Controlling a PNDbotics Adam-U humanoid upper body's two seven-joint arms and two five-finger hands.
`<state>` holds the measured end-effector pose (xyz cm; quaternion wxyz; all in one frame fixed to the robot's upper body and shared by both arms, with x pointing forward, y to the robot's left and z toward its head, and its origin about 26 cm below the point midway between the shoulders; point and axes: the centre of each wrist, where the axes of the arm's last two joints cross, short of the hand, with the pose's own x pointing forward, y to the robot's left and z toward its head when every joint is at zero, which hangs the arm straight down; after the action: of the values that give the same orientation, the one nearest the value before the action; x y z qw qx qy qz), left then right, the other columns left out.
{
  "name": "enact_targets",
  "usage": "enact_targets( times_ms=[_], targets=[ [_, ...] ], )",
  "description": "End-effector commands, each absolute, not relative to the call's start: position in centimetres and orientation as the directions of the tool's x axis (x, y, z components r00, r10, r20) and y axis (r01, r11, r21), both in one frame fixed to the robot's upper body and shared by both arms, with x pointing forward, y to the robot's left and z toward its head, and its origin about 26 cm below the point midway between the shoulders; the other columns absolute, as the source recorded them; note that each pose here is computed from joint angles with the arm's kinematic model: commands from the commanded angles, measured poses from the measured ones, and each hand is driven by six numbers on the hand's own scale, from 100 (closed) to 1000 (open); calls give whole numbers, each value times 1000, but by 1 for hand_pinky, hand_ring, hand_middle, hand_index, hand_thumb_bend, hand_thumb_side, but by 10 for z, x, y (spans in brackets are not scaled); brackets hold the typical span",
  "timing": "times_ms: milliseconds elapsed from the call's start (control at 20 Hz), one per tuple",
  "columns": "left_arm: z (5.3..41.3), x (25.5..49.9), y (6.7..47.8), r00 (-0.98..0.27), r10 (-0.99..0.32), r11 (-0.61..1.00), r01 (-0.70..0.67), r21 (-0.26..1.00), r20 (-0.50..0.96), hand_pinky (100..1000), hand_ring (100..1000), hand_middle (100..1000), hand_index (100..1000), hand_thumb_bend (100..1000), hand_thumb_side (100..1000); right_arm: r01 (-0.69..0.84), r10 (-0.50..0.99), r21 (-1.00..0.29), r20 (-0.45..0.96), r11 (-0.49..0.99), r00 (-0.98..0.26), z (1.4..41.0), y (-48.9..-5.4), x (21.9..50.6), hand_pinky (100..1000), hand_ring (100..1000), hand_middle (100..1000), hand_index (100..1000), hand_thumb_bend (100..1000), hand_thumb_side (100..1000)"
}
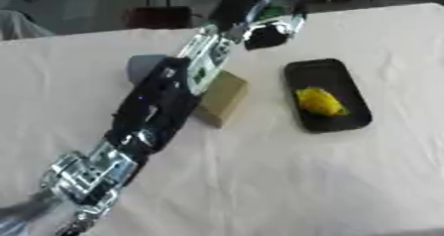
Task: Pick up objects on the table and place them in the box.
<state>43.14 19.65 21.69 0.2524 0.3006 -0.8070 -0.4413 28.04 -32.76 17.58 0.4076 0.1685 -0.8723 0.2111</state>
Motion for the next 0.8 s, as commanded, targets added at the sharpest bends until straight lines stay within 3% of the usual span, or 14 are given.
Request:
enact_targets(
  times_ms=[50,350,550,800],
  targets=[
    [241,413,227,-705,-691,378,-166,911,159,818,813,857,936,100,837,-434,-77,-275,766,858,-638,185,-333,276,667,553,766,841,100,634],
    [229,385,275,-692,-623,445,70,893,365,794,777,837,932,100,924,-412,-53,-275,776,869,-628,182,-337,273,666,553,766,840,100,636],
    [224,375,298,-641,-630,482,120,868,438,787,769,830,932,100,988,-406,-45,-273,781,872,-622,180,-338,272,665,553,766,840,100,637],
    [200,367,332,-515,-657,582,118,805,550,758,733,801,913,100,1000,-396,-34,-271,789,877,-614,177,-340,271,665,552,766,839,100,637]
  ],
)
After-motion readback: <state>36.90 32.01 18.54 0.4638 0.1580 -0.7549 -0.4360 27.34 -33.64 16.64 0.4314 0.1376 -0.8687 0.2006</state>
